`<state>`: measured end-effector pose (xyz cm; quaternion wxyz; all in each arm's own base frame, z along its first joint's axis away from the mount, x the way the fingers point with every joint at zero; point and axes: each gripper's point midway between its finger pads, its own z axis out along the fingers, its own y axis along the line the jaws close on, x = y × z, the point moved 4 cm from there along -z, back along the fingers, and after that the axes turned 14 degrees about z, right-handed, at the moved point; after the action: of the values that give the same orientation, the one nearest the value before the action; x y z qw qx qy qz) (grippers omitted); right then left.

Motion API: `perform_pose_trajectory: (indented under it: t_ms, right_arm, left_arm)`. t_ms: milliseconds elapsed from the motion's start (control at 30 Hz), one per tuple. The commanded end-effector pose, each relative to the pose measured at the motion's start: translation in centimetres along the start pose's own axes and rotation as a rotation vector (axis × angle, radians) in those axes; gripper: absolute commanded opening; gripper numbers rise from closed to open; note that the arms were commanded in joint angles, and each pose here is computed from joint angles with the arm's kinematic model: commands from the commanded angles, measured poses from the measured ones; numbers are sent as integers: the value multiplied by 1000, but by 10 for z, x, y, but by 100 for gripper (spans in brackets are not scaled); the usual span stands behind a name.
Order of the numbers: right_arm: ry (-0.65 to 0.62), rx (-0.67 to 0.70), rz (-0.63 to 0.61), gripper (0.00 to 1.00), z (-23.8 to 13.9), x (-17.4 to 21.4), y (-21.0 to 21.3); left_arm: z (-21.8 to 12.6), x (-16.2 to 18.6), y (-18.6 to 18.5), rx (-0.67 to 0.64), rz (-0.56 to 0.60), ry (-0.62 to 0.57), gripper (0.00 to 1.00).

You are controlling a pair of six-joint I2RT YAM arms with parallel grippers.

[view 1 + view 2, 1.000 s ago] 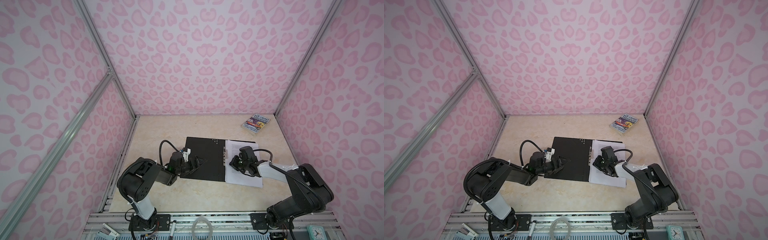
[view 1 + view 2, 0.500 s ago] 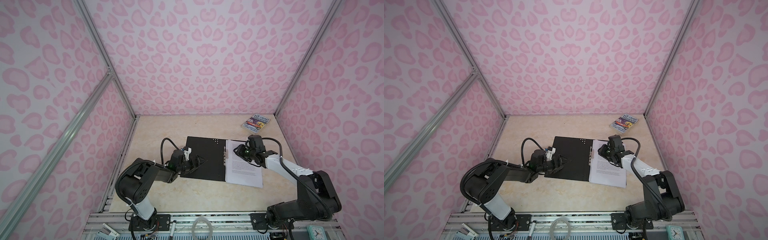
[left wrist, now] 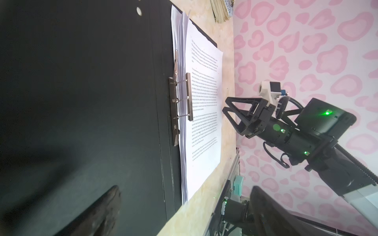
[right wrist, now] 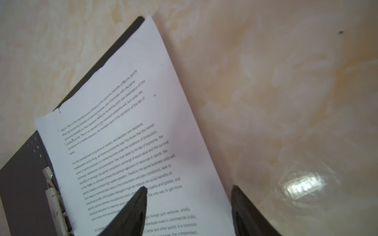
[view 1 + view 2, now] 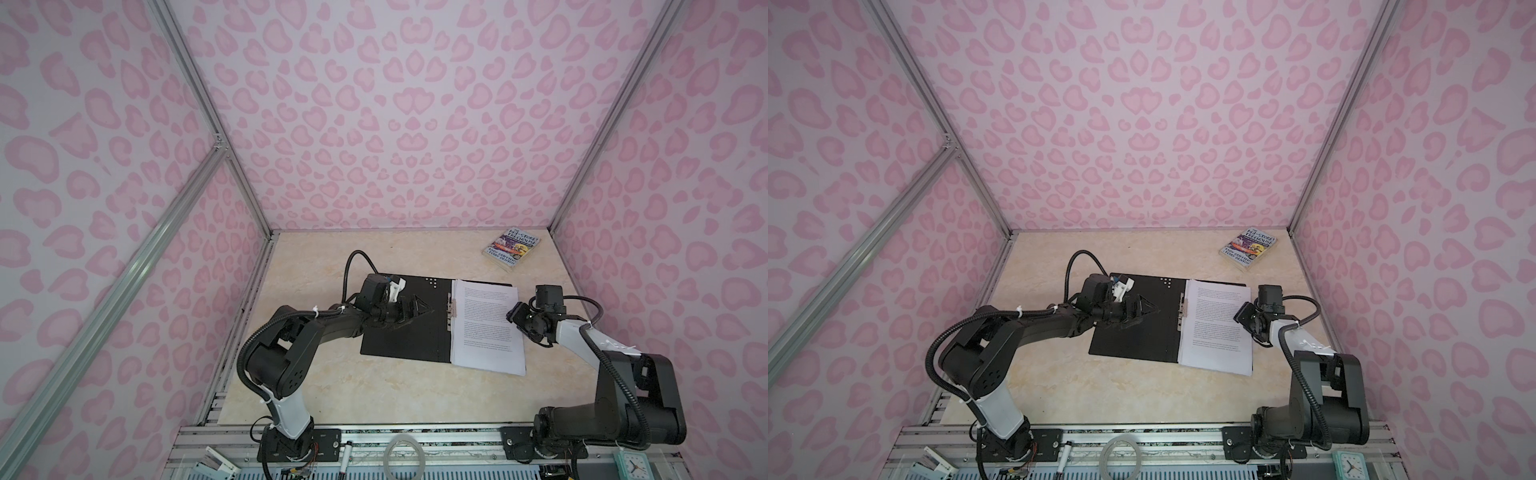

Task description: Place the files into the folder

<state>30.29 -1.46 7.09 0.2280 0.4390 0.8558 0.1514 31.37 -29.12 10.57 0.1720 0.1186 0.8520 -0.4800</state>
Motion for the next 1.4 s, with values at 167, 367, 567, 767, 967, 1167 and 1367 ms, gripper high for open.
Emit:
perform_pose_trajectory:
  t_ms: [167, 367, 567, 767, 967, 1167, 1367]
  right_arm:
    - [-74, 30, -6, 65, -1, -16, -7]
    - [6, -8, -4, 62, 13, -11, -4]
    - [29, -54, -12, 59, 11, -4, 6]
    - [3, -33, -59, 58, 7, 1, 15]
    - [0, -3, -69, 59, 12, -2, 12]
    - [31, -16, -82, 60, 20, 1, 14]
    - [56, -36, -81, 60, 24, 5, 17]
  left_arm:
    - [24, 17, 33, -39, -63, 103, 100]
    - [25, 27, 43, -69, -82, 111, 100]
    - [26, 29, 47, -80, -87, 116, 100]
    - [27, 28, 45, -73, -89, 115, 100]
    - [15, 16, 23, -41, -47, 86, 100]
    - [3, -12, -11, 12, 44, 25, 100]
    - [28, -43, -17, 83, 80, 35, 99]
